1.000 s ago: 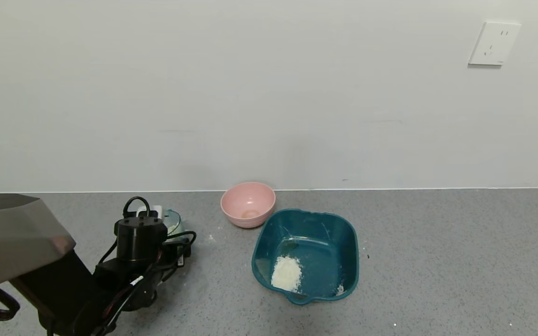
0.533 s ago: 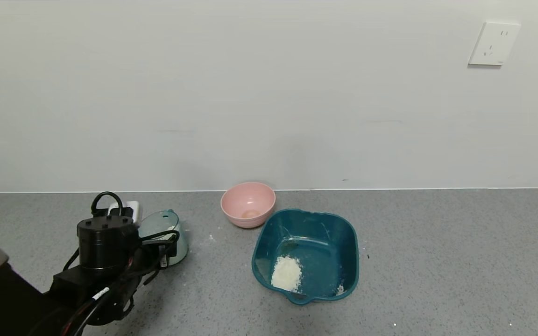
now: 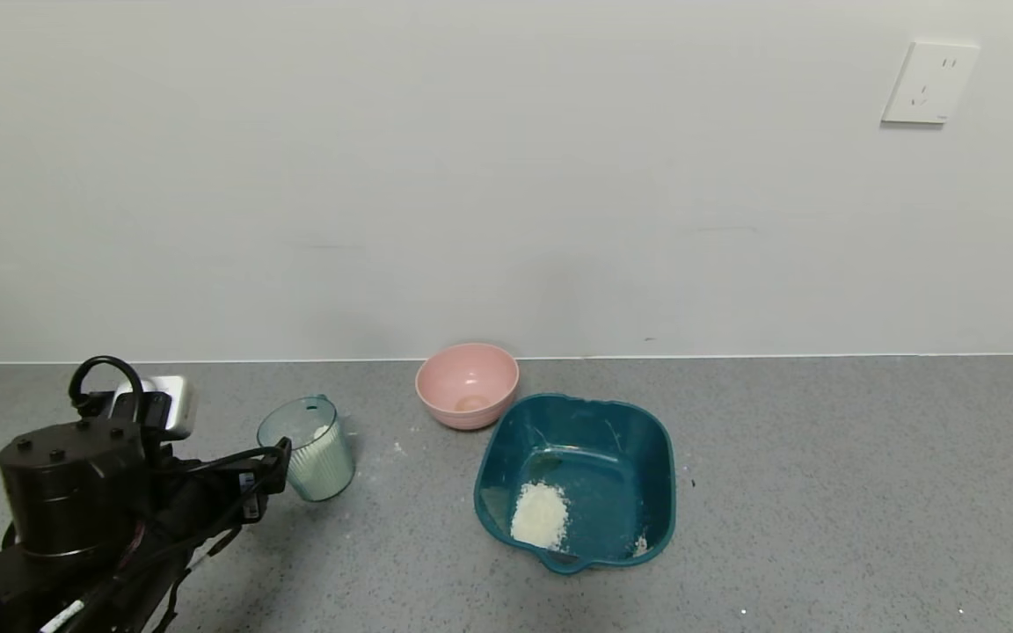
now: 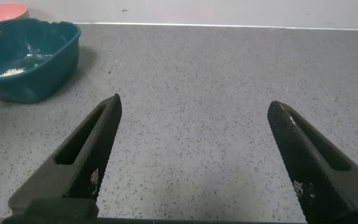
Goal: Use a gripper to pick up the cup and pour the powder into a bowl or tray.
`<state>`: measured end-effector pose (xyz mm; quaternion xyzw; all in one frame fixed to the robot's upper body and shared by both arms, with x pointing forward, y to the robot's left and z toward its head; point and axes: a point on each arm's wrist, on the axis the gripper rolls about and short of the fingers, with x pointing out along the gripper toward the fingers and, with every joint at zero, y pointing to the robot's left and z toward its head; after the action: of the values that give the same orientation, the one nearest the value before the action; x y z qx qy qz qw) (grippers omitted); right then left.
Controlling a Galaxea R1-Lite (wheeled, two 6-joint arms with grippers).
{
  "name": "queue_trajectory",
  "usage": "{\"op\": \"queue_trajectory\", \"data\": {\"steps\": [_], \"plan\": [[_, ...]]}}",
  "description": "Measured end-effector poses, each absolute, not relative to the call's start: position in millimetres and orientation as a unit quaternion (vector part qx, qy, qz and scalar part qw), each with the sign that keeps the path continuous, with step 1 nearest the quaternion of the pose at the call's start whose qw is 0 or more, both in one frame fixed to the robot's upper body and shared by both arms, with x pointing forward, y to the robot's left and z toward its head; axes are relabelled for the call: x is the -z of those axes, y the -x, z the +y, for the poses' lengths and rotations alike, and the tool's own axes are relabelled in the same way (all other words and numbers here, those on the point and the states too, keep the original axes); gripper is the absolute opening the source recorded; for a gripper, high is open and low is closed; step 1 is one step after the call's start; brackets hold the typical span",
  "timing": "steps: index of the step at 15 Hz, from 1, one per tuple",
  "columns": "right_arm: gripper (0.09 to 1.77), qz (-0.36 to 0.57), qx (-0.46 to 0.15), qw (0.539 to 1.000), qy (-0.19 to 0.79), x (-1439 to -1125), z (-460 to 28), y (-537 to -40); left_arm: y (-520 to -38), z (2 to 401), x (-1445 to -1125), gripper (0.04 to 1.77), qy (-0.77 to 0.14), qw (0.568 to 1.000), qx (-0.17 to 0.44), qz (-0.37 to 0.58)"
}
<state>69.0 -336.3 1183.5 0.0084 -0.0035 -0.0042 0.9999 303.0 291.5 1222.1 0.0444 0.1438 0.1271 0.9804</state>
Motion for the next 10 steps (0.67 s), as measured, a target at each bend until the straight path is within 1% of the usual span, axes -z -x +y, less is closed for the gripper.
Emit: {"op": "queue_trajectory", "data": {"steps": [4, 10], "plan": [[1.71, -0.004, 0.004, 1.000, -0.008, -1184, -336, -69, -272, 299, -1227, 1.71, -0.055, 0.982, -0.124, 0.133], [1.71, -0.003, 0.004, 1.000, -0.008, -1184, -336, -69, -217, 310, -1234, 1.71, -0.067, 0.981, -0.115, 0.144]]}}
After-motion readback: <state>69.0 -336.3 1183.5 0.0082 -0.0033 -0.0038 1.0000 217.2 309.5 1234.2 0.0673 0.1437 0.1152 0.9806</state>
